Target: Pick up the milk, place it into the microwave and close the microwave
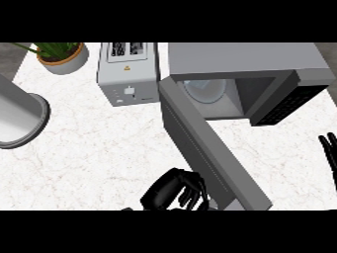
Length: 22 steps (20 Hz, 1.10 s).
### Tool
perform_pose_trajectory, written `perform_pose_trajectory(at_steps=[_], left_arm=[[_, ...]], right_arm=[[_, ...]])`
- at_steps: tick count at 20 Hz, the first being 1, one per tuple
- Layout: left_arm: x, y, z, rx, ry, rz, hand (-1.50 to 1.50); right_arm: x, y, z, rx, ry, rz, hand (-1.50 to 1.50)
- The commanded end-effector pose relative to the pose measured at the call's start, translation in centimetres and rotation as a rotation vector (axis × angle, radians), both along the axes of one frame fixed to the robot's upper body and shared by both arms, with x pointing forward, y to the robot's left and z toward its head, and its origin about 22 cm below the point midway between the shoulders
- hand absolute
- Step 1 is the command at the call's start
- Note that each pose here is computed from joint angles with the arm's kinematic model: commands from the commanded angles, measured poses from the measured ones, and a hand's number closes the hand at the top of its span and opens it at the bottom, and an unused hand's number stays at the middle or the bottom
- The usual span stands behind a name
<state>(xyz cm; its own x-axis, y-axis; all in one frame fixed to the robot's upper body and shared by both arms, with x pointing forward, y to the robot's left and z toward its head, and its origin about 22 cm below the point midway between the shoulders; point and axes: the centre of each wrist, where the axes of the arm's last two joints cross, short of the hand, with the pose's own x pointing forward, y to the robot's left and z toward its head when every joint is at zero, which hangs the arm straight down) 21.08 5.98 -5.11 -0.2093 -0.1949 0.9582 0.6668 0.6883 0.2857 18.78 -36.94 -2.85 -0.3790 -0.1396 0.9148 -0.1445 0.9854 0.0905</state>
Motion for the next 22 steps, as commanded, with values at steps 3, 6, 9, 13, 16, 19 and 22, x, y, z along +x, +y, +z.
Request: perform_pose_trajectory(at_steps=[3,6,9,13,16,19,22], left_arm=[[2.4,-3.4,1.3,0.050,-0.054,0.028,1.50],[3.0,-4.3,1.7,0.037,-0.072,0.025,1.50],[3.9,-4.9,2.4,0.042,-0.085,0.063,1.50],[5.2,-5.1,3.9,-0.037,-0.088,0.164,1.50],[6.4,-4.9,5.8,-0.205,-0.143,0.257,-1.50],[7.5,-5.0,6.4,-0.229,-0.164,0.292,-1.50],[8.2,-5.3,7.1,-0.255,-0.200,0.312,-1.50]], right_arm=[[-0.2,-0.2,3.5,-0.014,-0.055,0.109,-1.50],[0.3,1.4,3.8,-0.009,-0.052,0.136,-1.50],[0.9,0.7,5.1,-0.009,-0.079,0.144,-1.50],[1.3,0.8,6.5,-0.040,-0.107,0.213,-1.50],[1.9,0.8,7.3,-0.032,-0.145,0.202,-1.50],[2.2,0.7,8.4,-0.042,-0.171,0.227,-1.50],[2.5,0.9,8.1,-0.001,-0.160,0.240,-1.50]])
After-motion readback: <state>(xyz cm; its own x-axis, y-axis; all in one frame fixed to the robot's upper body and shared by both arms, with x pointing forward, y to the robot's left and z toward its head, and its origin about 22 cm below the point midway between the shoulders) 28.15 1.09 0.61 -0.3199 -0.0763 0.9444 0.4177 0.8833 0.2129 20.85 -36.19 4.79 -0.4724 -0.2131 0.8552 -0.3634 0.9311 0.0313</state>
